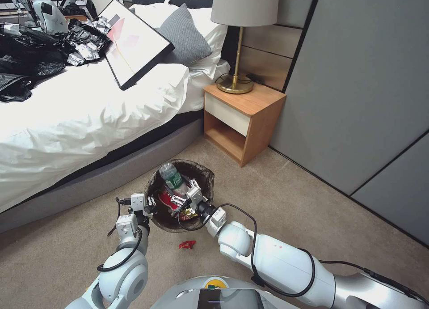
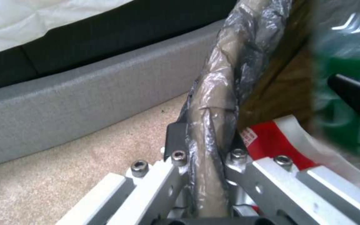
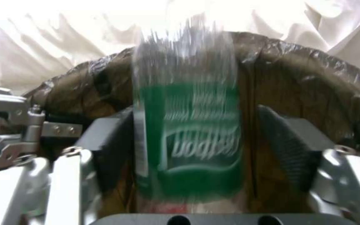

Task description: Pick up the trash bin, then pick up the garbage from the floor and place it into the trash bin.

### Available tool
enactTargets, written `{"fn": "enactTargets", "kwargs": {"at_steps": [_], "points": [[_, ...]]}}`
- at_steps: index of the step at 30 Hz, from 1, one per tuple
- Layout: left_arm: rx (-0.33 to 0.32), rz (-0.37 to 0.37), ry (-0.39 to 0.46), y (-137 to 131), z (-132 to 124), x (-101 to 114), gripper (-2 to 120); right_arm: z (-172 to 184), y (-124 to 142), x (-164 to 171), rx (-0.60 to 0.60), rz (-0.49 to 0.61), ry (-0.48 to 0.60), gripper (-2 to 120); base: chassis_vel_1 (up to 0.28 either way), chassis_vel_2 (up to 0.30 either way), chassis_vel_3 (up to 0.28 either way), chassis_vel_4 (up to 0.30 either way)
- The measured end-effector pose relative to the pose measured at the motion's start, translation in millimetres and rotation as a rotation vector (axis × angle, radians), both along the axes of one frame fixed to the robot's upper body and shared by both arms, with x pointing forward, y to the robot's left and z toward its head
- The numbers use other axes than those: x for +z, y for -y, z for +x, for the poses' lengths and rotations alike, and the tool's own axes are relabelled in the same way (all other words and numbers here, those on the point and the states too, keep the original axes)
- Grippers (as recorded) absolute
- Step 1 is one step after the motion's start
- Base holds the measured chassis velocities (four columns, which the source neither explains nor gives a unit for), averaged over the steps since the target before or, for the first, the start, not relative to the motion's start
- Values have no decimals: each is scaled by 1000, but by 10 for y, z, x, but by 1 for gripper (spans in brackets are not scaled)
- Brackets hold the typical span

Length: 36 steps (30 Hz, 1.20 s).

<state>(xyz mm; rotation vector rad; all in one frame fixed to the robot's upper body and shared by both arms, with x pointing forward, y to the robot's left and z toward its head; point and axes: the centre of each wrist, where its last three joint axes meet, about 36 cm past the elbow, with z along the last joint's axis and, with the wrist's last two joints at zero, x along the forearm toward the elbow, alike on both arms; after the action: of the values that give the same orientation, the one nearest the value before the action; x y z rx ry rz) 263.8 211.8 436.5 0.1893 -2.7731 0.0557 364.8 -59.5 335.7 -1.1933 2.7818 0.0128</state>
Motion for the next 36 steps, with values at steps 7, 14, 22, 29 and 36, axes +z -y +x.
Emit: {"fn": "enactTargets", "kwargs": {"at_steps": [7, 14, 22, 29, 36], "points": [[1, 1, -1, 0, 8, -13, 0, 20, 35, 169, -18, 26, 11, 99, 0, 0, 0, 0], [1, 4, -1, -5, 16, -20, 0, 81, 141, 481, -59, 76, 30, 100, 0, 0, 0, 0], [6, 5, -7, -5, 4, -42, 0, 216, 416, 1035, -154, 162, 89, 100, 0, 0, 0, 0], [9, 6, -5, -8, 4, -49, 0, 59, 768, 1360, -267, 214, 94, 100, 0, 0, 0, 0], [17, 16, 3, -27, 9, -69, 0, -61, 1157, 1530, -442, 222, 98, 100, 0, 0, 0, 0]]}}
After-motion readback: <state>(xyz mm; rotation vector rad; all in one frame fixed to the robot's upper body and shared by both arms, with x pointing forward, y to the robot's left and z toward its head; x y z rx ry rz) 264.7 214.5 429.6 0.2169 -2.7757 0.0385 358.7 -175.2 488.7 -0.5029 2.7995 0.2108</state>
